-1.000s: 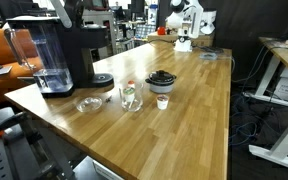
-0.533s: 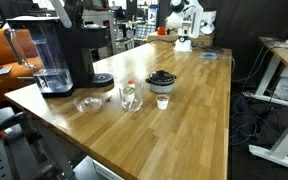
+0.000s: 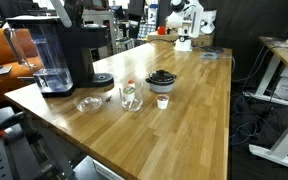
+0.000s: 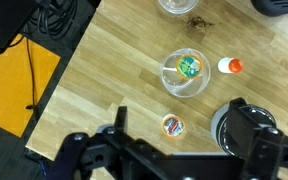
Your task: Put the coffee pod inside the glass container
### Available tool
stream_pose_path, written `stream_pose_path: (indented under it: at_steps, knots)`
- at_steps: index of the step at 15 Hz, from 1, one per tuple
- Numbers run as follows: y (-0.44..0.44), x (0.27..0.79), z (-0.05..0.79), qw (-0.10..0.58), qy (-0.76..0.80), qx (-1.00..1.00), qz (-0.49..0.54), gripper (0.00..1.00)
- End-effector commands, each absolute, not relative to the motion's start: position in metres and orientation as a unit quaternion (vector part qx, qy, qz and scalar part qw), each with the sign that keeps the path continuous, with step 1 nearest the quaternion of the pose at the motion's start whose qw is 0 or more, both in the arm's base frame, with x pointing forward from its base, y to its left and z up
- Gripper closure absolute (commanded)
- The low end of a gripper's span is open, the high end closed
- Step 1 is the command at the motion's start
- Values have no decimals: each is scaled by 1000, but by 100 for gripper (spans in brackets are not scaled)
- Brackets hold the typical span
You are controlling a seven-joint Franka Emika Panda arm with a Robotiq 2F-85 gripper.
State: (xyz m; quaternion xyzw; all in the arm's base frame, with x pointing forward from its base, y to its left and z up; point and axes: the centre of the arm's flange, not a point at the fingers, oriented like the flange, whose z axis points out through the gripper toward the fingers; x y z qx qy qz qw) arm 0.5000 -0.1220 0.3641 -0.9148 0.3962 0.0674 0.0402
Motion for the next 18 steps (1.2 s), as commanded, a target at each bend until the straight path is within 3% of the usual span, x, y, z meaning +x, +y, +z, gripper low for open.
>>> stream_pose_path:
  at_steps: [1,4,5,18]
  knots:
    - [-115,537,351,61,385,-918,75,0]
    - [-106,568,336,49,384,-919,74,0]
    - [-102,545,339,49,383,-920,72,0]
    - [-107,555,323,50,388,-916,86,0]
